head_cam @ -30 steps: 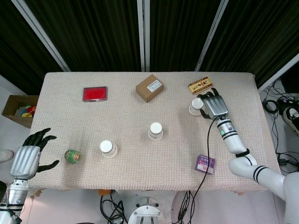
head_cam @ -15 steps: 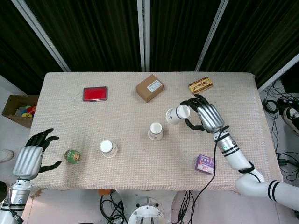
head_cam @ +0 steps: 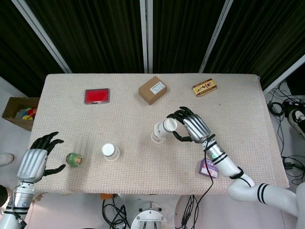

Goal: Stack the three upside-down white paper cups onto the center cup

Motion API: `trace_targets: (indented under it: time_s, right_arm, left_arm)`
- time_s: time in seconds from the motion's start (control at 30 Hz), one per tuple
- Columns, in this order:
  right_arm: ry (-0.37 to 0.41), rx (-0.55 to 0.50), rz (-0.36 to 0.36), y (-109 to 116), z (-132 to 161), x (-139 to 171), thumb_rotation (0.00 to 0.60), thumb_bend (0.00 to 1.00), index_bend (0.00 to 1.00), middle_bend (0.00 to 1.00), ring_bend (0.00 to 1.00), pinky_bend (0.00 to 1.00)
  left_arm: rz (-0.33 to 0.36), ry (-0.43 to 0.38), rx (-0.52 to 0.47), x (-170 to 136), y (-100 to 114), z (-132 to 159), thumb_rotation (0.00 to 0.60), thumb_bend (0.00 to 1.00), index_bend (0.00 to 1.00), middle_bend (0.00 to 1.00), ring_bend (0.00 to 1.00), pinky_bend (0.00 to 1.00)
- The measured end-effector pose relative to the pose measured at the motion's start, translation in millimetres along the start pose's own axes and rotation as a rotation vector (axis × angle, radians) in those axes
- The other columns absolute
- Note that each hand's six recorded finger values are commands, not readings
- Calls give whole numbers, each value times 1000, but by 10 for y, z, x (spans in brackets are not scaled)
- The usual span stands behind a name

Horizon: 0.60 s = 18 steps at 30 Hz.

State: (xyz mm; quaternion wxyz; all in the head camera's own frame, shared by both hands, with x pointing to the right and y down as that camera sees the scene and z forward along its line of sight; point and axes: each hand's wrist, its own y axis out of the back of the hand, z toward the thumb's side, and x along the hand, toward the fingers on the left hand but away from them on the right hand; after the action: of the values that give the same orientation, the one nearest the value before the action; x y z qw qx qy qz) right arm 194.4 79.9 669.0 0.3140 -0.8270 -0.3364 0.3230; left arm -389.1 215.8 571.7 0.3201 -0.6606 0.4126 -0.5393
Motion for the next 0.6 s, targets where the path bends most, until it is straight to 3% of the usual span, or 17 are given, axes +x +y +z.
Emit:
trace_targets:
  time_s: [0.4,0.5,0.6]
  right_arm:
    - [10,78,30,-194,48,-158,600,427,496,360,193,158]
    - [8,93,54,-255,55,-183,600,410,442,329,184,126]
    - [6,121,79,-315,60,-206,600,307,317,239,104,33]
  left_arm:
    - [-3,1,1,0,-1,-16,600,100,272,107,132,182]
    - [-3,-1,1,2,-5,-15,600,100,272,107,132,182]
    - [1,-12,1,8,-9,-5,600,100,272,114,132,182]
